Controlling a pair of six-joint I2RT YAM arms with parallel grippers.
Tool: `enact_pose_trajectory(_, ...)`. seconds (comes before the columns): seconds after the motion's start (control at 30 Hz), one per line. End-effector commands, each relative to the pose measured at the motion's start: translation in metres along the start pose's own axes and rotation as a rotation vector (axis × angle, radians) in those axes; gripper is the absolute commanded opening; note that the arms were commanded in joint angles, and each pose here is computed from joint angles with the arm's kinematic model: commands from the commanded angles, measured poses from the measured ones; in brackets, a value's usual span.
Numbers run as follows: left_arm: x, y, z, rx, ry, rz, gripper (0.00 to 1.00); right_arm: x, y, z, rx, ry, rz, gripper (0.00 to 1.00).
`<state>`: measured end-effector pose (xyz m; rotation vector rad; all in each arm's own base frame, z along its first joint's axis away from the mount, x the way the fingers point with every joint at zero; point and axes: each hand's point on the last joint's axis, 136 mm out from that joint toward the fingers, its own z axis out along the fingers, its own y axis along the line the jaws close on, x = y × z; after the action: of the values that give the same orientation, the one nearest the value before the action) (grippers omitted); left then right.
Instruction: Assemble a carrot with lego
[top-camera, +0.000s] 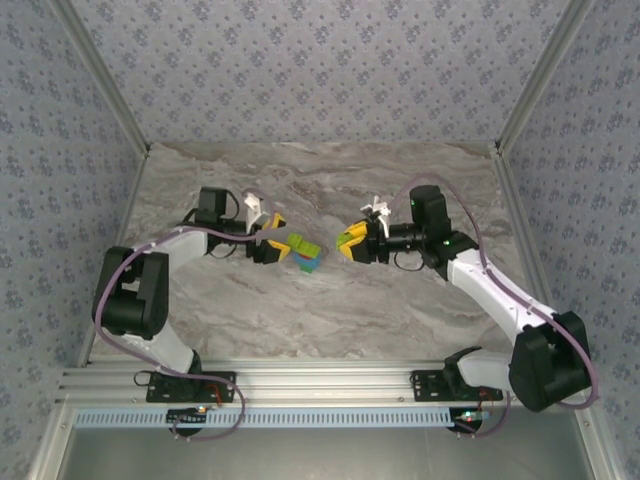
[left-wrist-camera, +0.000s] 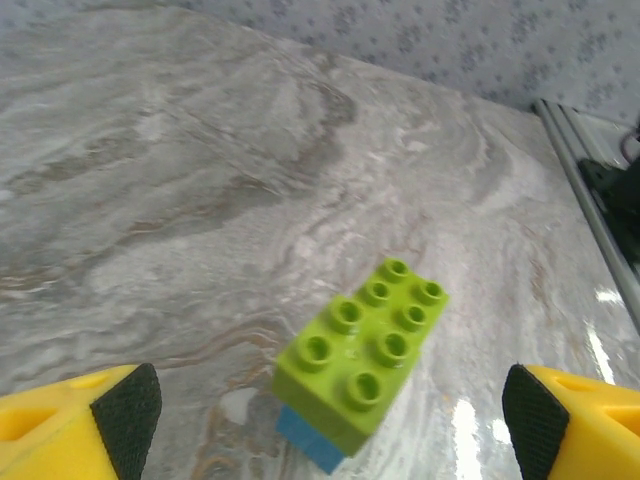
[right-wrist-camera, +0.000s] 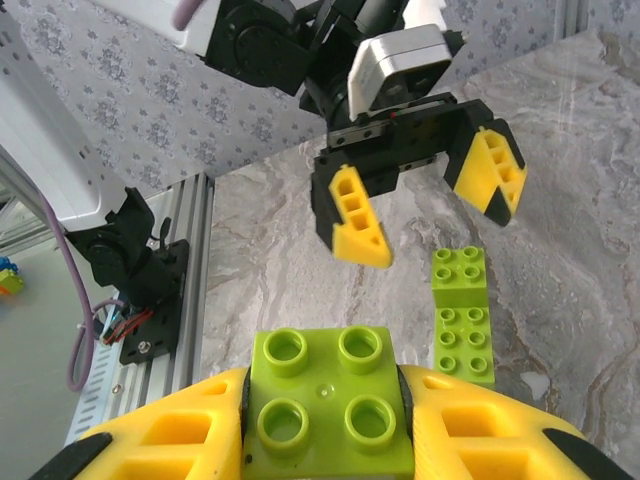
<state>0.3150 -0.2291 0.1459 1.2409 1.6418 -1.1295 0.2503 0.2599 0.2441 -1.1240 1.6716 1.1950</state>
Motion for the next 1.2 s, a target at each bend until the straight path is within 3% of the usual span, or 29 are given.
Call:
enact_pose_trajectory(0.0,-0.002,-0.024,0.011,0.108,0.011,0.065,0.91,-0.010,0.003,-0.001,-0.037,-0.011,-0.002,0.29)
enact_pose_trajectory(0.3,0.009,-0.010,0.030,0.030,0.063,0.096,0.96,-0.007,0.006,-0.001,-0.047,-0.006,0.009,0.29)
enact_pose_trajectory(1.17,0.030,-0.013,0.062,0.065,0.229,0.043,0.97,-0.004,0.005,0.002,-0.054,-0.001,0.012,0.28)
